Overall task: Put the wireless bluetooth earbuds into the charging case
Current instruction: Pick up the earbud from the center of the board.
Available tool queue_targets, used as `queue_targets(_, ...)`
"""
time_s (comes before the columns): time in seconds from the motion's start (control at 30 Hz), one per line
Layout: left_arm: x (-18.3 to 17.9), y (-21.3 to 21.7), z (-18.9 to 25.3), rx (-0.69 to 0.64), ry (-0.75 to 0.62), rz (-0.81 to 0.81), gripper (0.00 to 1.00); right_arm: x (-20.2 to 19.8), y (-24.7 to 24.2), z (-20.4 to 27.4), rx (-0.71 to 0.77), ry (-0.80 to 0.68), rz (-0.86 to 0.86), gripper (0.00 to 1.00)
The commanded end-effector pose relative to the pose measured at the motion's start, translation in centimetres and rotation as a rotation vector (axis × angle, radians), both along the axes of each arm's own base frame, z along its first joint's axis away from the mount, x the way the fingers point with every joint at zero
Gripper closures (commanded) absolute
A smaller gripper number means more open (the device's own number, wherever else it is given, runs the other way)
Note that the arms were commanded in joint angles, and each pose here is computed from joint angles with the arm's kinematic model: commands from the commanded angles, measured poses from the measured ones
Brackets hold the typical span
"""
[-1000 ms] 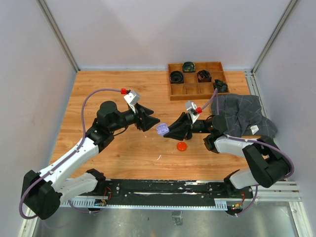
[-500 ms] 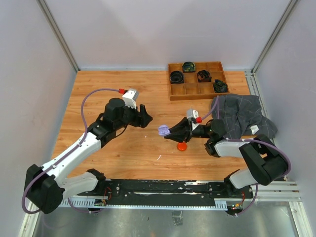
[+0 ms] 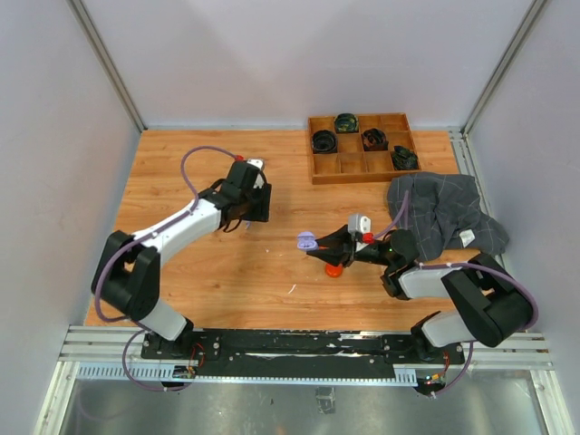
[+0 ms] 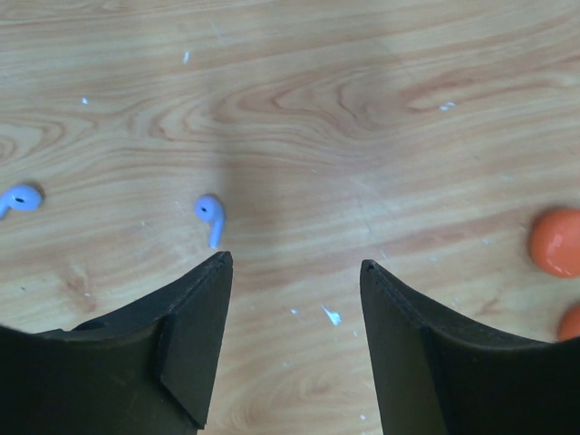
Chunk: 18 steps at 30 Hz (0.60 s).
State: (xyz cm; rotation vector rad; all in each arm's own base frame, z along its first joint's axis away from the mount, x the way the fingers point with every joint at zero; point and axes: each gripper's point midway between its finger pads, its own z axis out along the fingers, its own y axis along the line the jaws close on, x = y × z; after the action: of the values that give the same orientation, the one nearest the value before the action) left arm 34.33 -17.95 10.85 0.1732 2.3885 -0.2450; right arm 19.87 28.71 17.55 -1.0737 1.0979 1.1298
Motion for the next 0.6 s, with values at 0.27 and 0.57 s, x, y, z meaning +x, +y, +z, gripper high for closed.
queue_targets(0.27, 2.6, 2.8, -4.6, 0.167, 0.212, 0.043, 0.38, 0.4, -0.3, 0.8, 0.011, -0.103, -0.060, 0.86)
queue_targets(0.57, 2.6, 3.9, -6.7, 0.196, 0.295, 0.062, 0.41, 0.4, -0.3, 0.7, 0.010, -0.101, -0.058, 0.86)
